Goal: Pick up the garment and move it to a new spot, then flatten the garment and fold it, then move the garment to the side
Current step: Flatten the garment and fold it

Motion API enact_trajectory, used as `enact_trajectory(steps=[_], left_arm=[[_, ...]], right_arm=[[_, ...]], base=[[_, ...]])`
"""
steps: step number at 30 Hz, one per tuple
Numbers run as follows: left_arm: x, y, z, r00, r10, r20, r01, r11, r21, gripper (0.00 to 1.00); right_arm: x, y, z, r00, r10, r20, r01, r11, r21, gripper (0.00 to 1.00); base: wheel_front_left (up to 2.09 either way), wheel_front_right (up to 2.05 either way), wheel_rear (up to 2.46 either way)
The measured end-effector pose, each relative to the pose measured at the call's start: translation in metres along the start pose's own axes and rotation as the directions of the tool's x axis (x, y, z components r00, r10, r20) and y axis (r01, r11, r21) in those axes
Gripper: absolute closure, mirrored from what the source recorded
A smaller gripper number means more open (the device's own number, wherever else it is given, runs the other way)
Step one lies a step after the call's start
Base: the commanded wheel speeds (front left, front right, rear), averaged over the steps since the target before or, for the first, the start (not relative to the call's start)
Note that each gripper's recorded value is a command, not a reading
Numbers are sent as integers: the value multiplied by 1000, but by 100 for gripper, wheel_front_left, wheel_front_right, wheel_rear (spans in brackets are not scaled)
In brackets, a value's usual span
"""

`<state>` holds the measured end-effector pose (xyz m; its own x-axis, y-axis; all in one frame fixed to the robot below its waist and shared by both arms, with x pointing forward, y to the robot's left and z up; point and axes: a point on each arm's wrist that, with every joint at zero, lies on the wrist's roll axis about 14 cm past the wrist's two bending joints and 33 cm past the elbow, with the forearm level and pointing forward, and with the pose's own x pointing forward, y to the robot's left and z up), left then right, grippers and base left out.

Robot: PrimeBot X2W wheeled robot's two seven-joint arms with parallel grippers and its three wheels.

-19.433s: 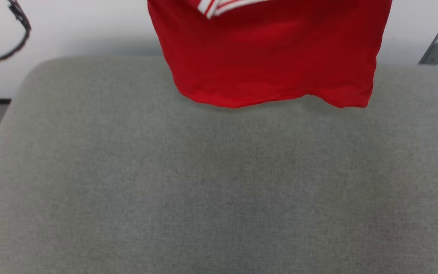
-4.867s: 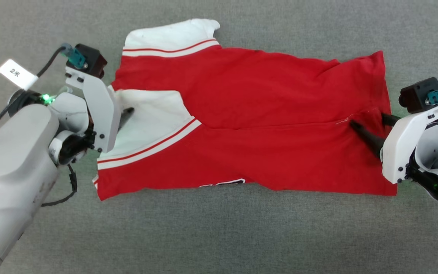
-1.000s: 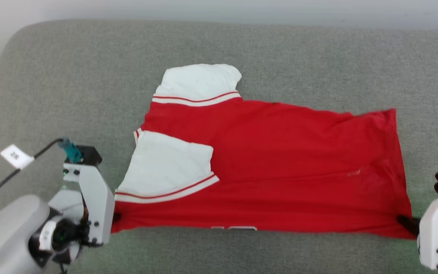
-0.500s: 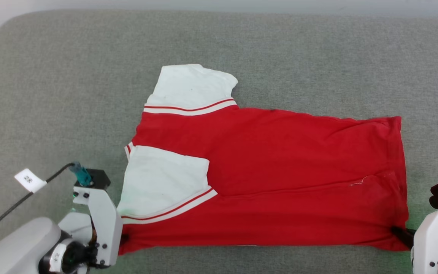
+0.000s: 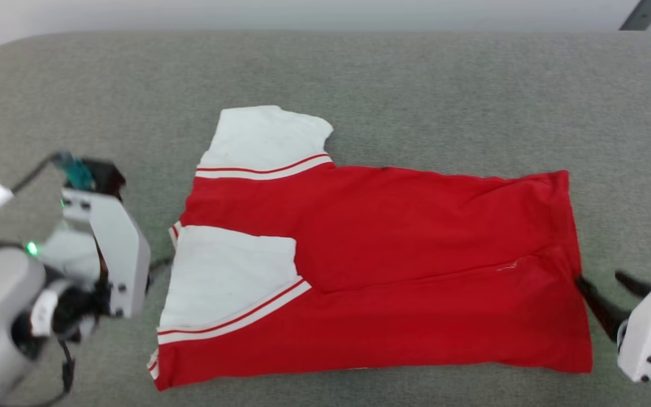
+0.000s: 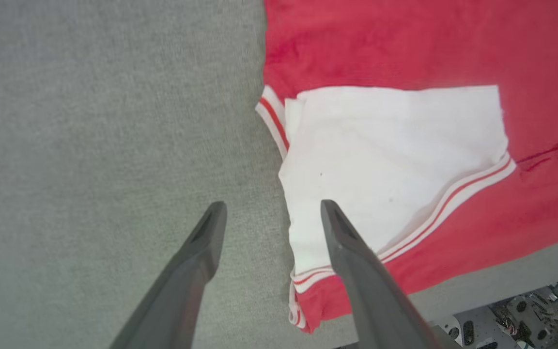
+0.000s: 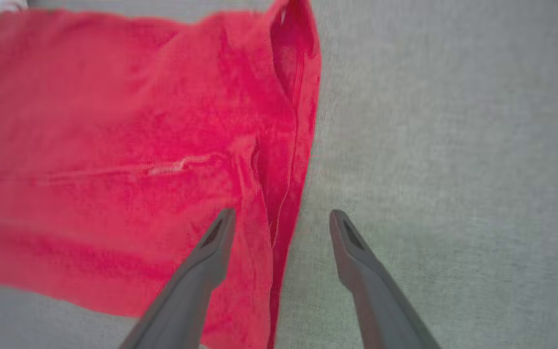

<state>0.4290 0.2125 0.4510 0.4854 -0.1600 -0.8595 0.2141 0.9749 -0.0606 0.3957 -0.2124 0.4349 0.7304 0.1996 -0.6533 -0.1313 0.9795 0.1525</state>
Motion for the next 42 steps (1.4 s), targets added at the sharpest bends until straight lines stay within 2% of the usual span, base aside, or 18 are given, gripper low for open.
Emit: enact_trajectory(steps=[4,8,12,16,21,32,33,40,41,42], left_arm=[[-1,-7,45,994,-17,108,10,998,66,0],[5,-16,95,971,-49,233,17,990,138,0],[17,-23,132,946,-77,314,14,980,199,0],[37,-26,159,935,-95,342,20,976,218,0],[69,-29,174,949,-107,298,34,970,240,0],[133,-36,168,989,-101,106,73,967,244,0],[146,-36,158,994,-95,46,82,968,235,0],[159,-38,145,994,-75,-78,90,972,216,0],[160,-38,144,993,-70,-91,88,973,212,17],[160,-38,142,993,-67,-102,87,974,211,61]], right_arm=[[-7,2,42,979,-6,202,9,1000,-15,0],[-14,3,77,919,-14,394,32,999,-38,0],[-18,4,97,853,-12,522,46,998,-51,0],[-14,0,100,815,-27,578,74,996,-58,0],[-5,-7,97,803,-47,593,94,994,-49,0],[13,-26,77,825,-101,556,131,991,-15,0],[15,-29,74,830,-111,546,140,990,-10,0],[20,-37,71,837,-131,531,157,988,-4,0],[20,-37,72,836,-131,533,157,988,-4,0],[21,-37,72,837,-130,532,156,988,-5,0]], base=[[0,0,0],[0,0,0],[0,0,0],[0,0,0],[0,0,0],[0,0,0],[0,0,0],[0,0,0],[0,0,0],[0,0,0]])
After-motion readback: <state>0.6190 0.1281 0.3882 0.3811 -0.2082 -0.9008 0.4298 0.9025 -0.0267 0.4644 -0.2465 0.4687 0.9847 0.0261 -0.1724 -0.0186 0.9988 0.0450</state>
